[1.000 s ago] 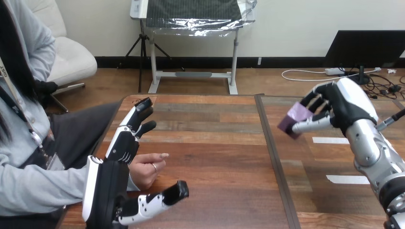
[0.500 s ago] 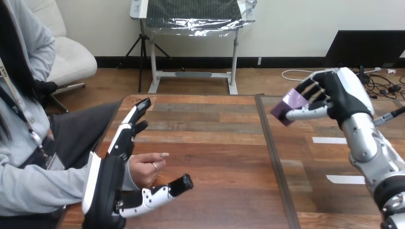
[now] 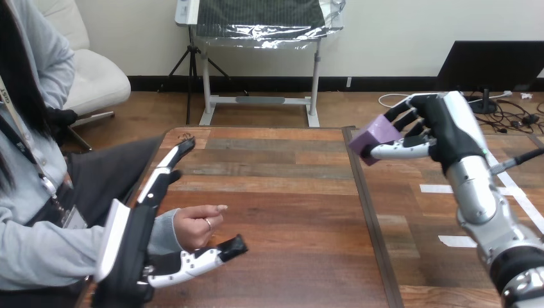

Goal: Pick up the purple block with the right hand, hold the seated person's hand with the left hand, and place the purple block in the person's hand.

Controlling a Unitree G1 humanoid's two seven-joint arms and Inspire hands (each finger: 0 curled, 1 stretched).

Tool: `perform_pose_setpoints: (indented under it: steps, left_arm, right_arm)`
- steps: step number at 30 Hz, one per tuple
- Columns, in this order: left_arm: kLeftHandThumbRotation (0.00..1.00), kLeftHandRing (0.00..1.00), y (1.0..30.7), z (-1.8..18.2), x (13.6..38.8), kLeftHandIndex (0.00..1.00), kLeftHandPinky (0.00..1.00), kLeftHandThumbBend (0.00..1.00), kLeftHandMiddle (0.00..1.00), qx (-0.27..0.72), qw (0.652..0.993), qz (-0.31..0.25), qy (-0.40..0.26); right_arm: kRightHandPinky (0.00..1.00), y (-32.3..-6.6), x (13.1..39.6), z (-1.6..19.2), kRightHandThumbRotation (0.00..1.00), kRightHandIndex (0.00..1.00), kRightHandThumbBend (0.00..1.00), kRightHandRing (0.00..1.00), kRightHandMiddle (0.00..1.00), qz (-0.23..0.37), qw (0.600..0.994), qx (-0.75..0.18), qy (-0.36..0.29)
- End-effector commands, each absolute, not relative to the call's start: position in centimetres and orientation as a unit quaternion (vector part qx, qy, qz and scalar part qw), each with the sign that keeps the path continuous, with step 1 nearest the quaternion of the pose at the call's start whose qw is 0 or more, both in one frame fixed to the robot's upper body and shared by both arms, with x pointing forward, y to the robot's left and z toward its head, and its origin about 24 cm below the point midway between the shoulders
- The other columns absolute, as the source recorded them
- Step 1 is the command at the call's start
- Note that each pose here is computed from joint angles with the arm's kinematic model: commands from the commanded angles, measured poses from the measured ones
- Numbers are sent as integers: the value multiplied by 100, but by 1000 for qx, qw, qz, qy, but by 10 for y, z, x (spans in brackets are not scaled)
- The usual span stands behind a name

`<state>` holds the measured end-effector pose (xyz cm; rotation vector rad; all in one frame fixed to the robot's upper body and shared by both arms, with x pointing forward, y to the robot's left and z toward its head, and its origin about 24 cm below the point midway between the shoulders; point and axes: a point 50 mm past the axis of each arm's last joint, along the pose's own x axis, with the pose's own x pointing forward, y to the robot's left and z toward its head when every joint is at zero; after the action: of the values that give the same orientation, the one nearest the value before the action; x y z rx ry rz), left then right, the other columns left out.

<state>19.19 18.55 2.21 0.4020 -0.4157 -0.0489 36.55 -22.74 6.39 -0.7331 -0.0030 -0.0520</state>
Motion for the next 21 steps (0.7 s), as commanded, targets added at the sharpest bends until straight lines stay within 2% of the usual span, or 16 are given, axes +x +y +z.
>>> perform_pose_setpoints:
  steps: [1,13,21]
  left_arm:
    - [41,93,195,44,205,89,87,100,91,237,940,-18,-245]
    - [35,94,210,50,216,89,90,100,91,294,925,-31,-238]
    - [35,95,219,52,225,91,91,100,92,342,913,-41,-221]
  right_arm:
    - [25,-217,372,85,0,50,80,32,41,-39,943,-325,-64]
    - [25,-209,368,84,0,49,79,31,40,-32,953,-290,-86]
    - [25,-205,364,83,0,48,79,30,40,-34,959,-262,-100]
